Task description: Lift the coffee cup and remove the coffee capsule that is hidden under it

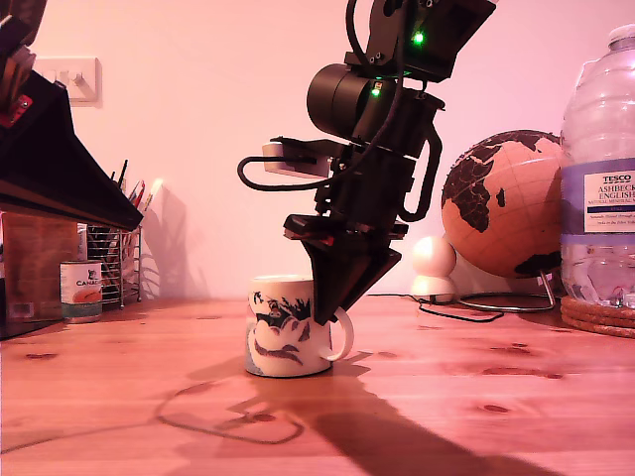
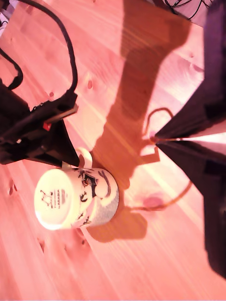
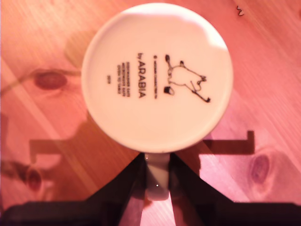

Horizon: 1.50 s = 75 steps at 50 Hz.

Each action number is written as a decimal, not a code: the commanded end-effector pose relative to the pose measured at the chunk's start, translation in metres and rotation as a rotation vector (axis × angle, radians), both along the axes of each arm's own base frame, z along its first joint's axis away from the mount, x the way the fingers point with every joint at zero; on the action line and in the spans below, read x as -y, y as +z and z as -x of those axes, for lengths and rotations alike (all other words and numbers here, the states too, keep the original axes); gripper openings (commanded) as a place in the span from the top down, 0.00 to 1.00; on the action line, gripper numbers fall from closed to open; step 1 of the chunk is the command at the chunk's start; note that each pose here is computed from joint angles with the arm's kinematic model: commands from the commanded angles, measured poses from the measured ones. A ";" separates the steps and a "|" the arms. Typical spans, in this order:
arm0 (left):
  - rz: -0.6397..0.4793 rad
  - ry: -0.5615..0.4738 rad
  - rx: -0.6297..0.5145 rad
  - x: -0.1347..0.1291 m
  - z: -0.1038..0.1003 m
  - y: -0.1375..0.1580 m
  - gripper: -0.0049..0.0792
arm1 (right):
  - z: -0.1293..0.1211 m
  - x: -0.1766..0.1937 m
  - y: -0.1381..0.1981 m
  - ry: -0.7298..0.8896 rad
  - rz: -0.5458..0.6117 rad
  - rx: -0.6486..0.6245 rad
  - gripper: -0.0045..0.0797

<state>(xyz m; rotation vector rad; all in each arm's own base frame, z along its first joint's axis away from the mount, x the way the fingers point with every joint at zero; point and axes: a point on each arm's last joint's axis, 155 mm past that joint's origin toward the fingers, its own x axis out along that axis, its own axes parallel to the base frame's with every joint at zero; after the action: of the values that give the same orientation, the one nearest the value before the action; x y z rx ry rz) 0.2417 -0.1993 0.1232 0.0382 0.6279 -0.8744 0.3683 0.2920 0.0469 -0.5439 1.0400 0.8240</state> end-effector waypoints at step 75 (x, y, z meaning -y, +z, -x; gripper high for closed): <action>-0.053 -0.057 0.137 0.030 -0.064 -0.055 0.23 | -0.028 -0.018 0.134 -0.143 -0.286 0.268 0.96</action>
<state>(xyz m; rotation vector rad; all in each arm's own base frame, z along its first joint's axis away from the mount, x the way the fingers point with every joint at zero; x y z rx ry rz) 0.3054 -0.2253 0.0709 0.1498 0.5303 -0.8876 0.3893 0.3102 0.1574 -0.3500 0.7606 0.7428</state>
